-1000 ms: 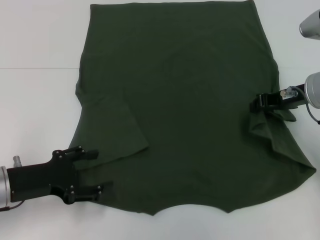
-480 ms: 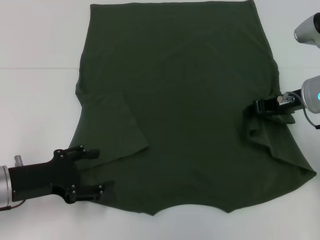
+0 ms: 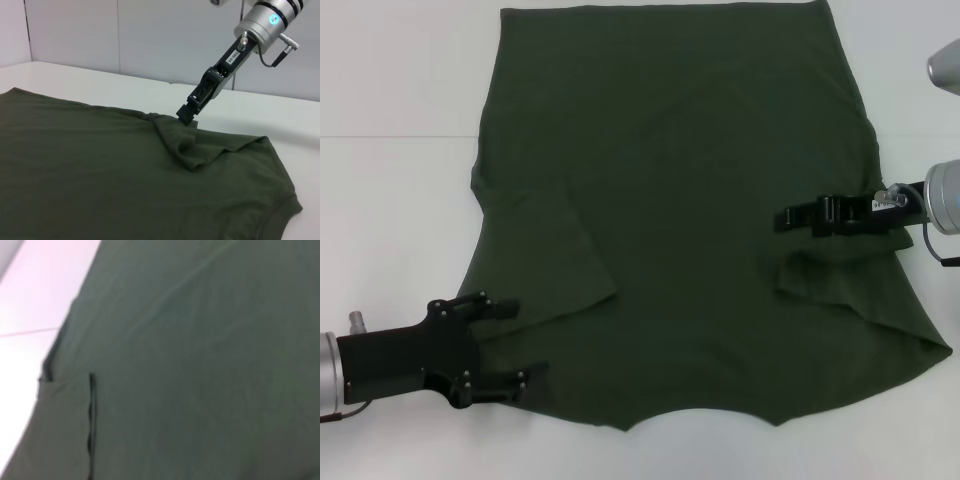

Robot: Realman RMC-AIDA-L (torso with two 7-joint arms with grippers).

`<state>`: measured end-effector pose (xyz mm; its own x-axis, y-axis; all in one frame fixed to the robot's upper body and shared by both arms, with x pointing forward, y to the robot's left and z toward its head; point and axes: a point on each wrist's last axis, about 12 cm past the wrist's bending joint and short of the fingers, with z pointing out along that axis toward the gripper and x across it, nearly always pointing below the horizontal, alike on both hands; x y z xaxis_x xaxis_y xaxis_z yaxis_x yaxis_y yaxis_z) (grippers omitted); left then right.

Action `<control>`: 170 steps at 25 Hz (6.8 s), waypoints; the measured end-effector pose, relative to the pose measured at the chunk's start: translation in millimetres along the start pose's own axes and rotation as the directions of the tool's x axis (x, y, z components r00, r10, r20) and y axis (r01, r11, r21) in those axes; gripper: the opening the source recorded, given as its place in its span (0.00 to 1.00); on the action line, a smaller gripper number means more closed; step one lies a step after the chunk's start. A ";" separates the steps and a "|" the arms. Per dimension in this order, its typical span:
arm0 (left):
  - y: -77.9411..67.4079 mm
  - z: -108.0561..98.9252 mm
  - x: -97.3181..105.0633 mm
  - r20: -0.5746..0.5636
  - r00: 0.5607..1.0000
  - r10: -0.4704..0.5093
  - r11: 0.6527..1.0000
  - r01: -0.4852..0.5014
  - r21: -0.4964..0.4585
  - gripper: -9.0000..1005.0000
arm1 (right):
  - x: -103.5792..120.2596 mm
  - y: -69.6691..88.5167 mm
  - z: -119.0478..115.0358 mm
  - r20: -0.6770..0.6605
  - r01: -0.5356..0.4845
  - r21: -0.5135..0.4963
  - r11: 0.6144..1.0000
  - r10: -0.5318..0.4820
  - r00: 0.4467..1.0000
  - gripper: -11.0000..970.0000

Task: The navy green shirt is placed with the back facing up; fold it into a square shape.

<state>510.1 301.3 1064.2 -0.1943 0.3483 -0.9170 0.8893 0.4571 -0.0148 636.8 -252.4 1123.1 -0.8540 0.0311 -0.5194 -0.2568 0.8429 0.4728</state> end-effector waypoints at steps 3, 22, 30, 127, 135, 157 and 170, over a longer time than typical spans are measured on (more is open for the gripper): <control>0.1 0.0 0.1 0.000 1.000 0.000 1.000 0.000 -0.001 0.87 | 4.0 -4.4 -0.1 0.014 -0.031 -0.048 0.998 0.032 0.999 0.66; 1.1 0.1 -1.6 0.007 1.000 -0.002 1.000 0.002 -0.003 0.87 | 123.0 -83.1 -51.3 0.389 -0.314 -0.465 0.827 0.510 0.767 0.88; 2.2 2.0 -3.8 0.010 1.000 0.003 1.000 -0.003 0.000 0.87 | 161.3 -94.6 -48.7 0.547 -0.353 -0.406 0.843 0.534 0.645 0.87; 7.3 3.1 -10.4 0.030 0.999 0.020 1.000 -0.019 -0.013 0.87 | 69.2 -57.2 31.3 0.576 -0.462 -0.262 0.847 0.522 0.629 0.03; 6.3 4.4 -10.3 0.031 0.999 0.019 1.000 -0.019 -0.011 0.87 | 59.2 -53.0 32.4 0.582 -0.446 -0.262 0.856 0.509 0.634 0.04; 7.1 0.1 -6.6 0.057 0.998 -0.020 0.998 0.023 -0.051 0.87 | 50.1 -40.9 15.1 0.596 -0.204 -0.310 0.929 0.357 0.719 0.71; 4.8 -2.1 -1.4 0.114 0.988 -0.109 0.991 0.117 -0.066 0.87 | 123.4 -48.4 -52.0 0.646 0.507 -0.123 0.853 -0.319 0.693 0.81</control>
<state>513.8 304.7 1066.2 -0.2412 0.2010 -0.9494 0.8314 0.5475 -0.0953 520.3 -317.4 1073.1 -0.2178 0.1000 -0.9709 -0.7075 0.6691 0.2276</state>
